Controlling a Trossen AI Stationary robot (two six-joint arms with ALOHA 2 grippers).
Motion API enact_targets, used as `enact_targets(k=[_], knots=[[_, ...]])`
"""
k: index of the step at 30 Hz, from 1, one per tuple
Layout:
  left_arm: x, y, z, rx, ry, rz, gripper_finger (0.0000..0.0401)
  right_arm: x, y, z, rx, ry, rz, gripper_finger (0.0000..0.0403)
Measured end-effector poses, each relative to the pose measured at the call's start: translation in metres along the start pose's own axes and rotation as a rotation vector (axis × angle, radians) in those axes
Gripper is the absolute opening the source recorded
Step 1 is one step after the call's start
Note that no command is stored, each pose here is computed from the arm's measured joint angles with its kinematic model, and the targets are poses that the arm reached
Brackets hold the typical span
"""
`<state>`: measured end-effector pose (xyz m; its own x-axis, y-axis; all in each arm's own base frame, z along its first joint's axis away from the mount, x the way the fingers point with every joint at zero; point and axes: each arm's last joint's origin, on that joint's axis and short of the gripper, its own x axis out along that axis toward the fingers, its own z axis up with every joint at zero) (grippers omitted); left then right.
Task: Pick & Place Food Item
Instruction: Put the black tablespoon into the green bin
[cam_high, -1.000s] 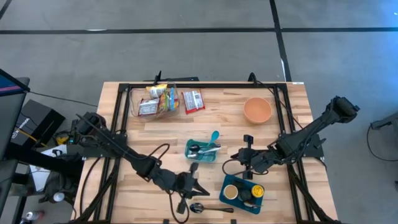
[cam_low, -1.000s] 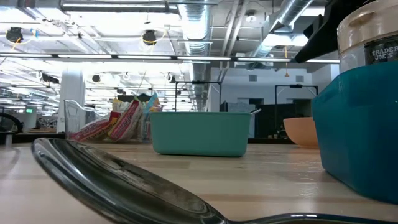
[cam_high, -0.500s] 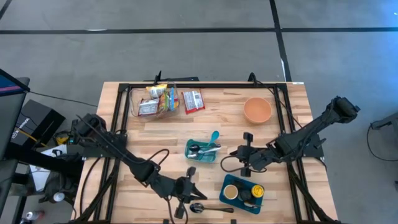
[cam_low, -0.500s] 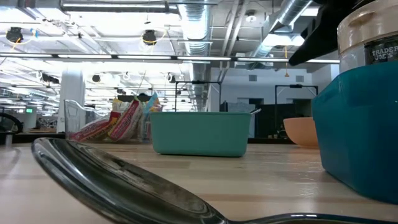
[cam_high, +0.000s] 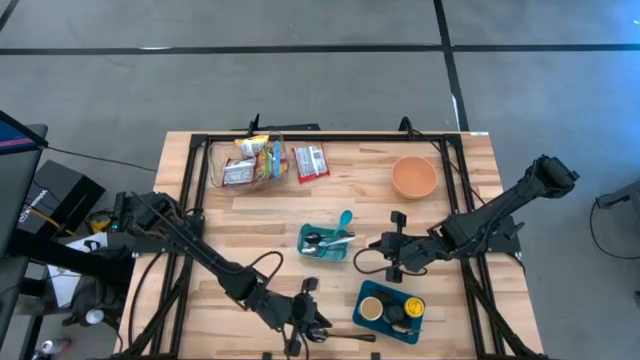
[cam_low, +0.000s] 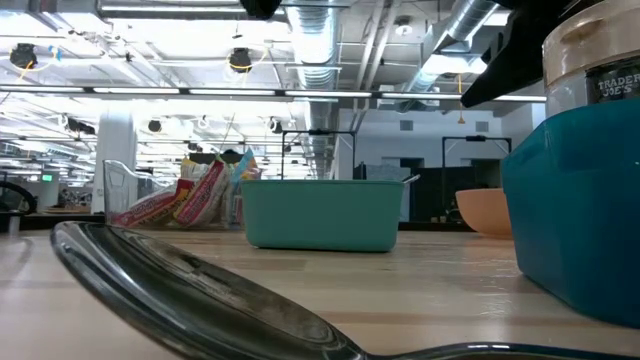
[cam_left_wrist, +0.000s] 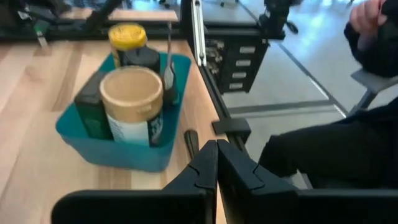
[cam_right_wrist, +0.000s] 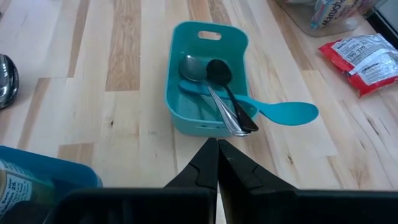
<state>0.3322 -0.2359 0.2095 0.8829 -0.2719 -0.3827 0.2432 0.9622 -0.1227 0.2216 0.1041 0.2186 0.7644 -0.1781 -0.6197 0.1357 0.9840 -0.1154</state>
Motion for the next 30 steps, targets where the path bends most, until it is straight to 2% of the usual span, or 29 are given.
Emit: enact_targets(k=[6, 12, 21, 30], knots=[[-0.002, -0.005, -0.007, -0.001, 0.058, 0.0, 0.0, 0.0, 0.0, 0.0, 0.009, 0.002, 0.007, 0.0], [-0.004, -0.007, -0.014, -0.033, 0.118, 0.011, 0.0, 0.0, 0.001, 0.0, 0.167, 0.013, 0.036, 0.0], [-0.006, -0.004, -0.021, -0.057, 0.189, 0.04, 0.0, 0.001, 0.001, 0.003, 0.167, -0.016, 0.045, 0.0], [-0.007, -0.002, -0.027, -0.085, 0.253, 0.07, 0.0, -0.01, 0.016, 0.021, 0.131, -0.145, 0.15, 0.0]])
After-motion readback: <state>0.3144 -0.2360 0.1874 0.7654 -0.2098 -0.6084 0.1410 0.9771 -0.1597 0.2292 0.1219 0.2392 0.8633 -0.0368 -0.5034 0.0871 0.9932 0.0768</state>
